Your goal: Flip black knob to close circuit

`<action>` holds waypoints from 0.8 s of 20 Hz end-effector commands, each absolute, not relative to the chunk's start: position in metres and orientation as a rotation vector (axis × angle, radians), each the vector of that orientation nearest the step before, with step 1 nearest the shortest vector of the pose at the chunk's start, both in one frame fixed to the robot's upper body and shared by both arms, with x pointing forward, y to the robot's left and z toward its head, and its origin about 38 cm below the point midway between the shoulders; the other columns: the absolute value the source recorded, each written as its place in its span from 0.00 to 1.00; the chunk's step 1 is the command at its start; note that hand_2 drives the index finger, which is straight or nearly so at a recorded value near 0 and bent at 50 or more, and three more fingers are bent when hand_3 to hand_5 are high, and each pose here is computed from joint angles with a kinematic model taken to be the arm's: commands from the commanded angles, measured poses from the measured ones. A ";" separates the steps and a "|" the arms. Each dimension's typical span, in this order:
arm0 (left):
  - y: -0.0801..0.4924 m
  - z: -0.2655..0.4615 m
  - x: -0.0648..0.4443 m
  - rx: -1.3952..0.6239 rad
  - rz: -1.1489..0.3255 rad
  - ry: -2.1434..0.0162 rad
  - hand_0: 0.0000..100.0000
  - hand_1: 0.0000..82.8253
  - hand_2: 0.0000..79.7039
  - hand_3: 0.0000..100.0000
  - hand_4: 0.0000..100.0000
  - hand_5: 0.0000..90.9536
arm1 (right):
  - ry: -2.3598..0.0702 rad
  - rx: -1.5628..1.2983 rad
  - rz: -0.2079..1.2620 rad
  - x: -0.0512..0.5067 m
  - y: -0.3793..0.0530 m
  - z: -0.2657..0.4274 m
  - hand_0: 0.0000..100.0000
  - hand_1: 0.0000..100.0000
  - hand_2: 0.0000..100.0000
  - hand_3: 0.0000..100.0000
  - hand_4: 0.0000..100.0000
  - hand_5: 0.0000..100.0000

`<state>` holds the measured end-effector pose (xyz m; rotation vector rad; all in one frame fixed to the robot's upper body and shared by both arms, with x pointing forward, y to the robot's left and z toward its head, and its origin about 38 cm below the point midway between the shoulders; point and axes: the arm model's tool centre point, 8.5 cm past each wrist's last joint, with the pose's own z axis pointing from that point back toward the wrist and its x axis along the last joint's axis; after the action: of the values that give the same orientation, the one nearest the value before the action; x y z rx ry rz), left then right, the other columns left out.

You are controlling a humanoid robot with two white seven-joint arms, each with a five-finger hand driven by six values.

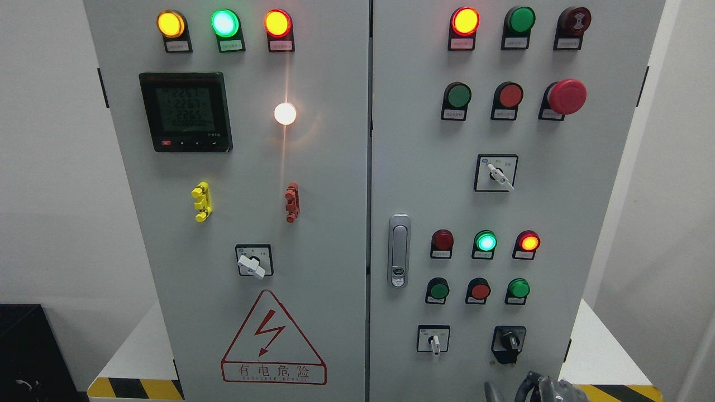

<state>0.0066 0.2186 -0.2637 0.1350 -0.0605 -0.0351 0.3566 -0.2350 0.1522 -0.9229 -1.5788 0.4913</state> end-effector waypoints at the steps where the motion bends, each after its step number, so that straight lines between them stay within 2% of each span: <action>1: 0.217 -0.264 0.002 0.131 -0.032 -0.066 0.12 0.67 0.00 0.00 0.00 0.00 | -1.710 -0.680 0.272 0.323 -0.227 0.163 0.00 0.04 0.49 0.73 0.66 0.65; 3: 0.217 -0.264 0.002 0.131 -0.032 -0.066 0.12 0.67 0.00 0.00 0.00 0.00 | -1.717 -0.609 0.224 0.315 -0.228 0.161 0.00 0.04 0.45 0.71 0.63 0.61; 7: 0.217 -0.264 0.002 0.131 -0.032 -0.066 0.12 0.67 0.00 0.00 0.00 0.00 | -1.766 -0.433 0.074 0.309 -0.230 0.163 0.00 0.04 0.31 0.53 0.51 0.44; 8: 0.217 -0.264 0.002 0.131 -0.032 -0.066 0.12 0.67 0.00 0.00 0.00 0.00 | -1.775 -0.382 0.038 0.307 -0.230 0.164 0.00 0.04 0.31 0.53 0.51 0.44; 10: 0.217 -0.264 0.002 0.131 -0.032 -0.066 0.12 0.67 0.00 0.00 0.00 0.00 | -1.792 -0.298 -0.024 0.305 -0.230 0.166 0.00 0.02 0.26 0.45 0.43 0.33; 11: 0.217 -0.264 0.002 0.131 -0.032 -0.066 0.12 0.67 0.00 0.00 0.00 0.00 | -1.802 -0.260 -0.049 0.305 -0.229 0.166 0.00 0.01 0.25 0.44 0.42 0.32; 13: 0.217 -0.264 0.002 0.131 -0.032 -0.066 0.12 0.67 0.00 0.00 0.00 0.00 | -1.836 -0.195 -0.089 0.302 -0.228 0.165 0.00 0.00 0.22 0.39 0.37 0.24; 16: 0.217 -0.264 0.002 0.131 -0.032 -0.066 0.12 0.67 0.00 0.00 0.00 0.00 | -1.857 -0.131 -0.122 0.298 -0.228 0.160 0.00 0.00 0.17 0.33 0.30 0.15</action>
<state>0.0066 0.2186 -0.2637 0.1350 -0.0605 -0.0351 0.3091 -0.2275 0.1526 -0.3017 -1.8051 0.0033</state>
